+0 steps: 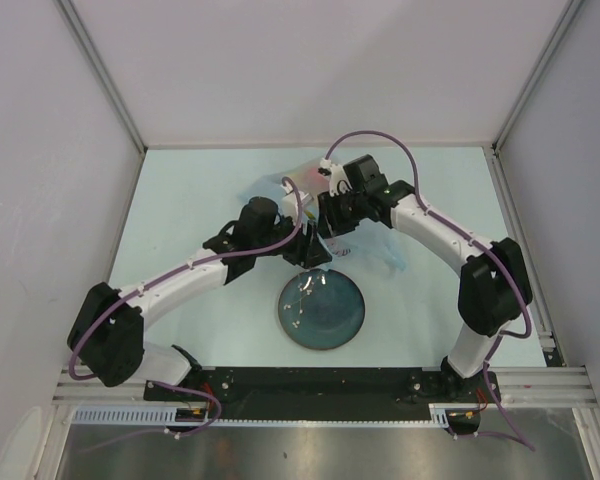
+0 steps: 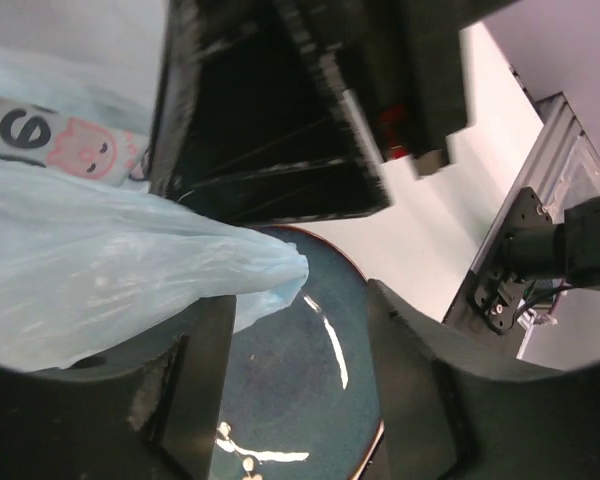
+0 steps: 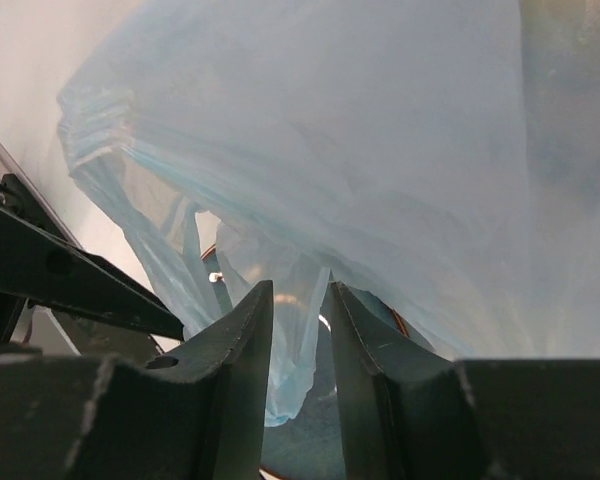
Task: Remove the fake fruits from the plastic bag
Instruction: Adjust the plastic bag at the center of the board.
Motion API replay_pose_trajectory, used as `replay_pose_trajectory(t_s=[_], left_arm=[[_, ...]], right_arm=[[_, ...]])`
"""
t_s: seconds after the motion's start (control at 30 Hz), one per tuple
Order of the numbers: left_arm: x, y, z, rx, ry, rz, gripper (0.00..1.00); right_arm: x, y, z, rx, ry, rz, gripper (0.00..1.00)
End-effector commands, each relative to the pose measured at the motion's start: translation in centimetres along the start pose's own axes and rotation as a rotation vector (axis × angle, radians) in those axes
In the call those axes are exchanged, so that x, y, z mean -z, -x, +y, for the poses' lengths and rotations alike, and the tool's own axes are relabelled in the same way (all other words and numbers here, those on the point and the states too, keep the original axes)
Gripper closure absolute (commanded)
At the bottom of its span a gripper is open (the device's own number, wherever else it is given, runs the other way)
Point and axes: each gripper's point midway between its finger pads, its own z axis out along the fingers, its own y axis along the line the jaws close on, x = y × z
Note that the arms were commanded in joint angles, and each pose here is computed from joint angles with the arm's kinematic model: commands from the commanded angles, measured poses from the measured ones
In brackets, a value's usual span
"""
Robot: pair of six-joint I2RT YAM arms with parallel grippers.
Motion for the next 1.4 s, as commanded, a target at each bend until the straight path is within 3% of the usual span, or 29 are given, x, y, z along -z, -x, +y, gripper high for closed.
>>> replay_pose_trajectory(t_s=[0.0, 0.13, 0.23, 0.47, 0.57, 0.67, 0.73, 0.77, 0.8, 0.93, 1.07, 1.2, 1.37], left_arm=[[-0.1, 1.4, -1.5, -0.025, -0.07, -0.049, 0.29], [-0.8, 0.2, -0.8, 0.016, -0.024, -0.018, 0.26], [-1.7, -0.6, 0.7, 0.026, 0.096, 0.001, 0.26], [-3.9, -0.3, 2.4, -0.019, 0.22, -0.066, 0.32], [-4.2, -0.5, 3.4, -0.058, 0.257, -0.061, 0.41], [-4.4, -0.6, 3.9, -0.105, 0.268, -0.065, 0.67], [-4.6, -1.0, 3.9, -0.15, 0.248, -0.056, 0.79], [-4.7, -1.3, 3.6, -0.159, 0.229, -0.053, 0.92], [-4.7, -1.4, 3.3, -0.177, 0.205, -0.05, 0.96], [-3.9, -1.9, 0.7, -0.25, 0.063, -0.025, 1.0], [-0.3, 0.6, -1.4, -0.34, -0.054, -0.06, 1.0], [2.9, 3.0, -0.9, -0.326, -0.081, -0.109, 1.0], [5.0, 4.4, -1.3, -0.313, -0.14, -0.126, 1.0]], right_arm=[[0.1, 1.4, 0.2, -0.032, 0.033, -0.028, 0.67], [-0.1, 1.5, 0.0, -0.09, 0.05, -0.024, 0.68], [-0.2, 1.8, -0.2, -0.144, 0.074, -0.028, 0.68], [-1.0, 1.7, 0.3, -0.291, 0.152, -0.003, 0.69], [-1.4, 1.7, -0.1, -0.353, 0.167, 0.004, 0.7], [-1.6, 1.7, -0.9, -0.415, 0.171, 0.001, 0.71], [-1.4, 1.9, -1.9, -0.446, 0.162, -0.009, 0.71], [-1.2, 1.9, -2.1, -0.454, 0.16, -0.013, 0.71], [-0.9, 2.3, -2.7, -0.46, 0.154, -0.027, 0.71], [0.6, 2.9, -3.9, -0.402, 0.141, -0.066, 0.71], [3.4, 3.1, -4.4, -0.272, 0.109, -0.099, 0.7], [5.8, 2.5, -4.0, -0.104, 0.052, -0.108, 0.7], [5.7, 2.1, -2.1, 0.016, 0.033, -0.107, 0.73]])
